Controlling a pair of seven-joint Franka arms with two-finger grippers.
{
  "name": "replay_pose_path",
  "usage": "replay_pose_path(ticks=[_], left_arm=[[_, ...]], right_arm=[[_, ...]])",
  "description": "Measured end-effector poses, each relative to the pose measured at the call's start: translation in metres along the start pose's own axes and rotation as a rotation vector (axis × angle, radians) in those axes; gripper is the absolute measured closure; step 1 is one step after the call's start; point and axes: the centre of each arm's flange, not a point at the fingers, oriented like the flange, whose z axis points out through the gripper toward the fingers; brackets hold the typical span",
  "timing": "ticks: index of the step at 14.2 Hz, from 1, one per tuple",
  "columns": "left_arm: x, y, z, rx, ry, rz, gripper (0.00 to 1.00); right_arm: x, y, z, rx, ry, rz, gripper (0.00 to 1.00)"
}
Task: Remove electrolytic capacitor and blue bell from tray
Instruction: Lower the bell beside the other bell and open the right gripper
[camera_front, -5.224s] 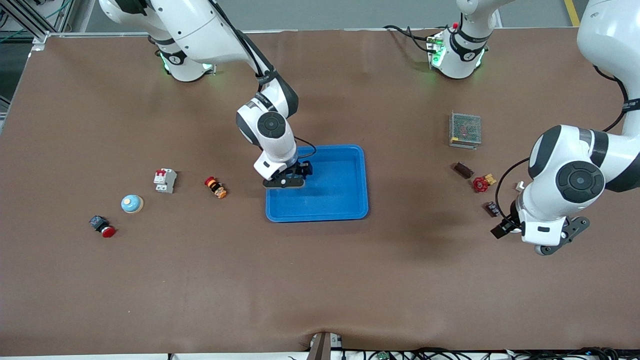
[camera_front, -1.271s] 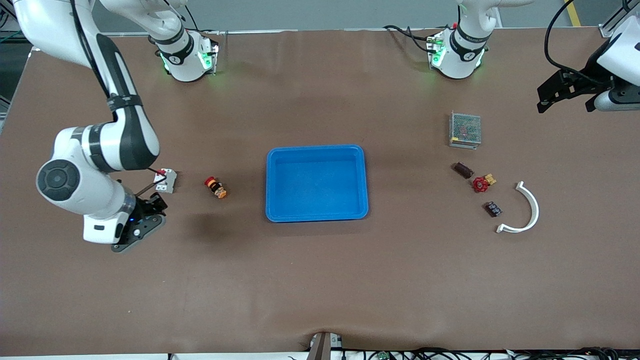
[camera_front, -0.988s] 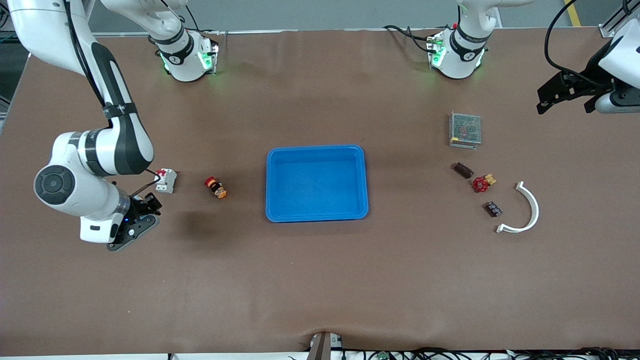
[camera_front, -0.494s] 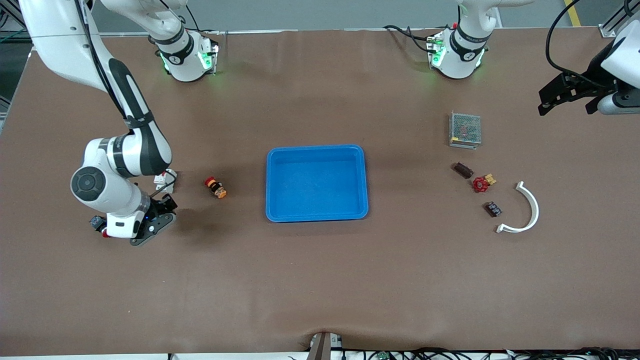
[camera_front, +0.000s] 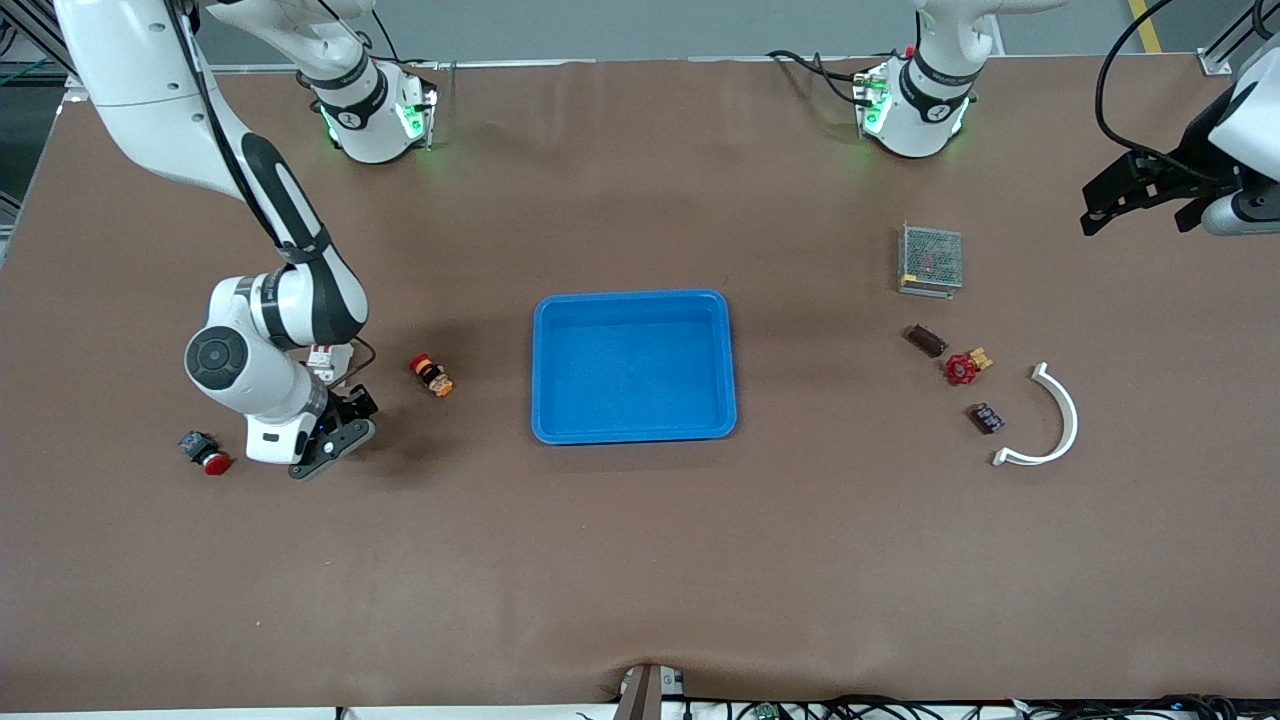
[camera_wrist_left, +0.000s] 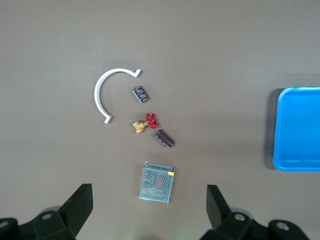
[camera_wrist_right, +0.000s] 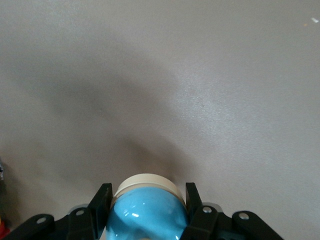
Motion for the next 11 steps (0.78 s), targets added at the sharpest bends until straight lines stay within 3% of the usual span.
replay_pose_path(ticks=[5,11], left_arm=[[0.001,-0.007,-0.001,0.000,0.005,-0.014,0.00],[0.002,-0.012,-0.002,-0.001,0.008,-0.020,0.00]], right_arm=[[0.004,-0.015,0.006,0.036,0.012,0.023,0.36],[0.005,-0.020,0.025,0.034,0.020,0.023,0.36]])
